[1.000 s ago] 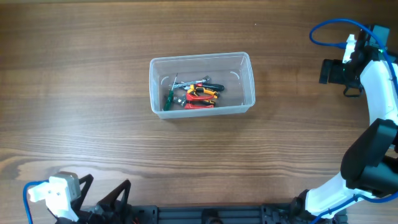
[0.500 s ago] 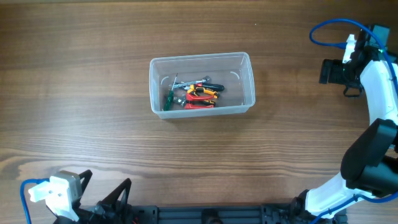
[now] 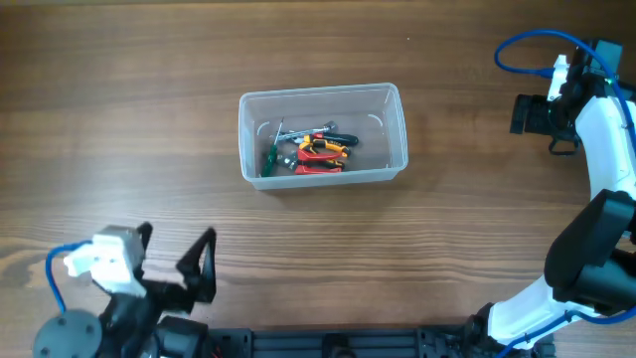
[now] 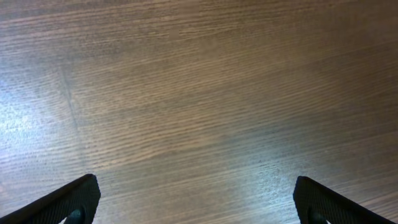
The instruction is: Pack container
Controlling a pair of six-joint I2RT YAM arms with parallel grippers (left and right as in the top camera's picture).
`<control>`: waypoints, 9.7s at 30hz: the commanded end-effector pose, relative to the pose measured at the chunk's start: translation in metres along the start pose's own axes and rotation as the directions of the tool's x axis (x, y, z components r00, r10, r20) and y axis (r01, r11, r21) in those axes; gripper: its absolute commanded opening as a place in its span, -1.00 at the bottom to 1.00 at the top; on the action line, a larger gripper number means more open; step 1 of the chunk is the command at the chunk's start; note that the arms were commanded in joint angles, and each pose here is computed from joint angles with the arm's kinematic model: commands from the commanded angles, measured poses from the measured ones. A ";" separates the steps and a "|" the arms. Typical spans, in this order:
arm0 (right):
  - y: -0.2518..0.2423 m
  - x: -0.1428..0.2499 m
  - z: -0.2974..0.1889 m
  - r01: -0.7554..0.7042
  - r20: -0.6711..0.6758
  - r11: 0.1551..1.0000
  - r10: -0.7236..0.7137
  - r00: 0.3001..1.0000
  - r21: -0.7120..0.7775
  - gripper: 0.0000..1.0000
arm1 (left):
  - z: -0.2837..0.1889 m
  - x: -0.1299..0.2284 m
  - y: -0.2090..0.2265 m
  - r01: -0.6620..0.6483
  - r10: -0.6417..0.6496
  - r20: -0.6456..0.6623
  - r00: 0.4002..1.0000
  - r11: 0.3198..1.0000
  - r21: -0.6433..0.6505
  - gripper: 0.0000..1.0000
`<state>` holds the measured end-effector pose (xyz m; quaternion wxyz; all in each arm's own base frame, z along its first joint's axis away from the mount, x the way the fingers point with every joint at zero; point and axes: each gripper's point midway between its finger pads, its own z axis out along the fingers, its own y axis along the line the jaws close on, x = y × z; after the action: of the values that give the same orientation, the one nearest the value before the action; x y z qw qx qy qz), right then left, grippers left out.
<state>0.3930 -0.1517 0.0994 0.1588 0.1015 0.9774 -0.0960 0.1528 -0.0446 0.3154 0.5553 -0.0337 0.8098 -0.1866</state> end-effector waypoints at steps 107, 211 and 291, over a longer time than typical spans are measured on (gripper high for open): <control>-0.003 0.001 0.001 -0.004 -0.003 1.000 0.005 1.000 0.018 0.99 | 0.128 0.100 0.083 -0.034 0.061 0.289 0.955 0.995 -0.098 0.99; 0.080 0.093 -0.334 0.234 0.999 0.971 0.053 -0.004 -0.050 0.99 | 0.128 0.100 0.083 -0.034 0.061 0.289 0.955 0.995 -0.098 1.00; 0.116 0.140 -0.151 0.301 0.961 0.951 -0.015 0.276 -0.071 0.99 | 0.128 0.100 0.083 -0.034 0.061 0.289 0.955 0.995 -0.098 1.00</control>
<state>0.2471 0.0149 0.1725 0.7020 -0.0901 0.7055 -0.0373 0.2443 -0.0307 0.1596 0.6666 -0.0686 0.7287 -0.1413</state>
